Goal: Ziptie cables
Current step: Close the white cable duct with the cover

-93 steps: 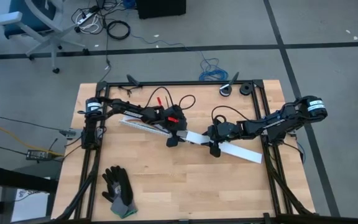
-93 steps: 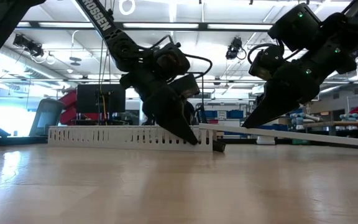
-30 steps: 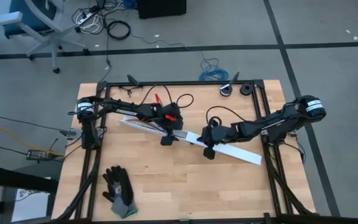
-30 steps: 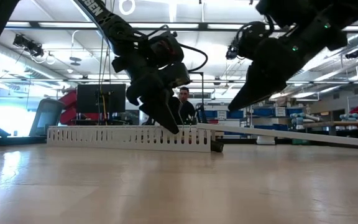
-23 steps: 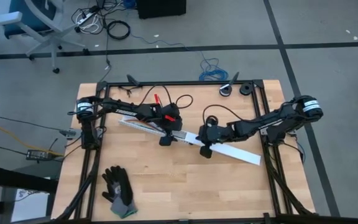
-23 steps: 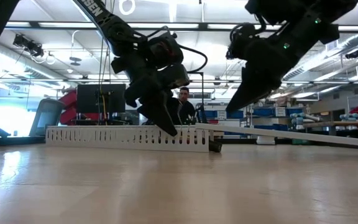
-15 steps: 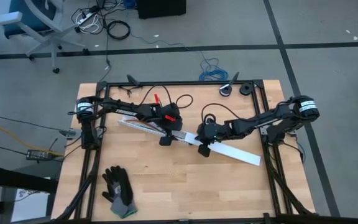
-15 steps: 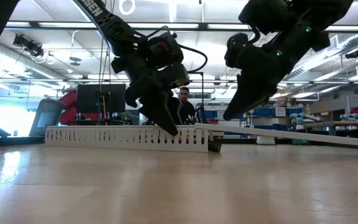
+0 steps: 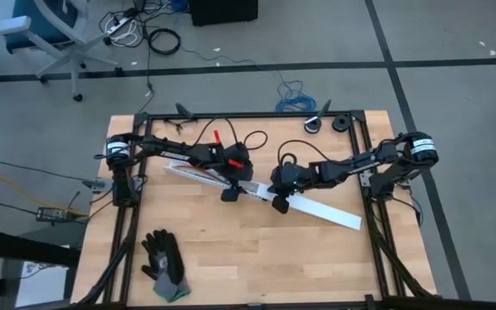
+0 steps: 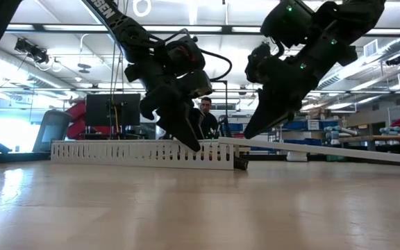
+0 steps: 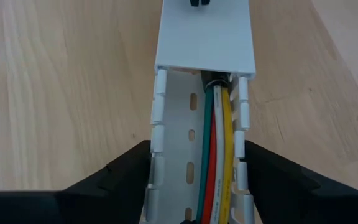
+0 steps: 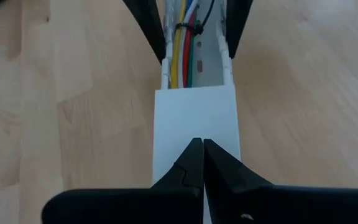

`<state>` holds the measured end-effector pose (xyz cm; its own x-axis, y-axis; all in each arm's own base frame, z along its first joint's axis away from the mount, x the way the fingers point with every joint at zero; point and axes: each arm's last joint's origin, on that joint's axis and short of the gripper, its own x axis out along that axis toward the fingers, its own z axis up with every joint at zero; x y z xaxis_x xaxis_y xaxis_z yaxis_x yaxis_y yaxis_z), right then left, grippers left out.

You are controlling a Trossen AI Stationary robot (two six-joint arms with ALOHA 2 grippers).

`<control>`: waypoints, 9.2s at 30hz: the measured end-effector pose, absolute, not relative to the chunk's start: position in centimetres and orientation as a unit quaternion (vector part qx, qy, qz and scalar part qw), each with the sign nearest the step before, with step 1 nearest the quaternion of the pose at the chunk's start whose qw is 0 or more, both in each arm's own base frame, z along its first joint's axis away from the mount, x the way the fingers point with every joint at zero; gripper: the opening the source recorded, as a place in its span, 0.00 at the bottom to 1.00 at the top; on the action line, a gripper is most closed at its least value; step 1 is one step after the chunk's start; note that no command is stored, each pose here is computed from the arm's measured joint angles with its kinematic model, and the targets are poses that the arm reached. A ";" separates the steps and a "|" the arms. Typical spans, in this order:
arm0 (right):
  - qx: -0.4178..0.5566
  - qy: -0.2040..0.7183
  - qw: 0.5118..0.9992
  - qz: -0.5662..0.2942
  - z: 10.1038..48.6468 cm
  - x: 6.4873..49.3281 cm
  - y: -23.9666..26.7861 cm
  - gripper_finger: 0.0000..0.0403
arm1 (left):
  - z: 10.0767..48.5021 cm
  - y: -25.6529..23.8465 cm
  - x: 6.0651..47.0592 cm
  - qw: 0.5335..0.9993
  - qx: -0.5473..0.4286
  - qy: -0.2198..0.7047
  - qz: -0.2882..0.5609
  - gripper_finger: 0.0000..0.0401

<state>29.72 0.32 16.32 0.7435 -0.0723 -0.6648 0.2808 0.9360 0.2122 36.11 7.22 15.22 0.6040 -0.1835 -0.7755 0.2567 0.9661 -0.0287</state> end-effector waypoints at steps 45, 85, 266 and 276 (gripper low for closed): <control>0.089 0.372 0.923 -0.044 16.3 35.9 -1.8 0.00 | 15.2 7.4 35.9 0.890 0.046 0.437 -0.123 0.78; 0.085 0.408 0.908 -0.048 16.0 35.3 -2.2 0.00 | 13.8 8.9 34.1 0.887 -0.019 0.442 -0.133 0.78; 0.071 0.348 0.935 -0.004 17.8 37.8 -1.7 0.00 | 10.7 6.0 24.8 0.939 -0.013 0.339 -0.056 0.67; 0.091 0.332 0.939 0.009 14.4 39.6 -2.7 0.00 | 10.9 6.1 25.0 0.944 -0.008 0.325 -0.053 0.61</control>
